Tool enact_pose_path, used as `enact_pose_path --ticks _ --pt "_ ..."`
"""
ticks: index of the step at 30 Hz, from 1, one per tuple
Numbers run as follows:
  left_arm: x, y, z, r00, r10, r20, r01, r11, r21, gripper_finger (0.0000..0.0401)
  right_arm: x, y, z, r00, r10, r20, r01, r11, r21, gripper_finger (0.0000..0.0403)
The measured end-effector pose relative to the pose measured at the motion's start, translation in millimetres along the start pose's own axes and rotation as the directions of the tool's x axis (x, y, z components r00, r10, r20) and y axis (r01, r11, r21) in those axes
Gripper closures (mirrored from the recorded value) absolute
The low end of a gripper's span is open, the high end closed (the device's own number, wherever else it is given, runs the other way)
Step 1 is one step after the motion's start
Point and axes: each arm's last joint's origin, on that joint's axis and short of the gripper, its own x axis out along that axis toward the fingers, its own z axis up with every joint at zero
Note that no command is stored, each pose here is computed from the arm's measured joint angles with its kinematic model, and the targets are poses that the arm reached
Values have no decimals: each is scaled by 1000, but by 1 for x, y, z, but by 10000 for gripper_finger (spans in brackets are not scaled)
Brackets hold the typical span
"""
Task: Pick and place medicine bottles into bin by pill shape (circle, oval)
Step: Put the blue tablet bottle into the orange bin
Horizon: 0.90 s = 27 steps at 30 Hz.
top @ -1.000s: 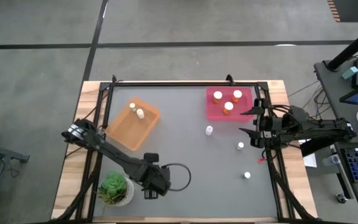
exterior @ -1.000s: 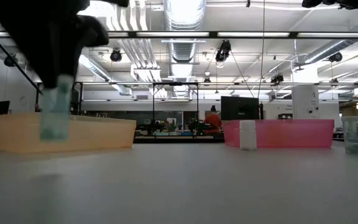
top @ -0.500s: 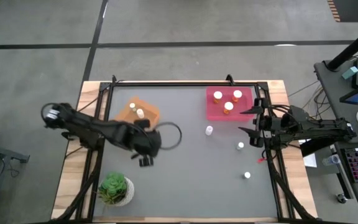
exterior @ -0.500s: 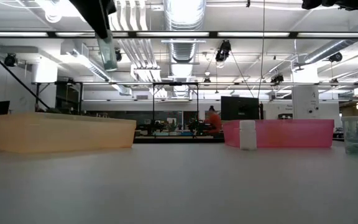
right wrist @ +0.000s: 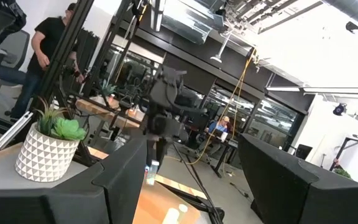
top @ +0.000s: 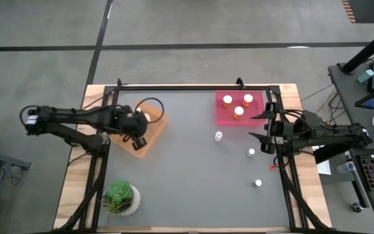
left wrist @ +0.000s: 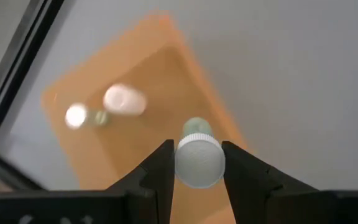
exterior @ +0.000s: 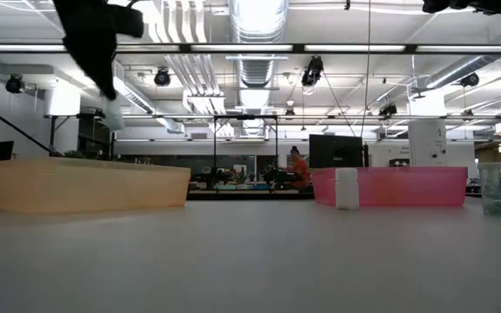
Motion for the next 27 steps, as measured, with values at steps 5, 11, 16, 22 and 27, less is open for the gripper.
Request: enact_pose_path --ticks 5,11,16,22,27 --pt "20 19 -18 996 59 -64 -65 994 -91 302 0 0 0 1000 1 -2 -1 1000 0 156" --pt "42 34 -33 985 107 -135 -138 960 -244 302 0 0 0 1000 1 -2 -1 1000 -1 156" --pt "54 41 -38 976 116 -184 -173 927 -333 302 0 0 0 1000 1 -2 -1 1000 -2 156" --pt "67 47 -42 967 66 -247 -167 896 -412 302 1 0 -1 1000 2 -6 -2 1000 -2 156" --pt "73 50 -40 960 71 -270 -186 884 -428 302 1 0 -1 1000 2 -6 -2 1000 -3 156"
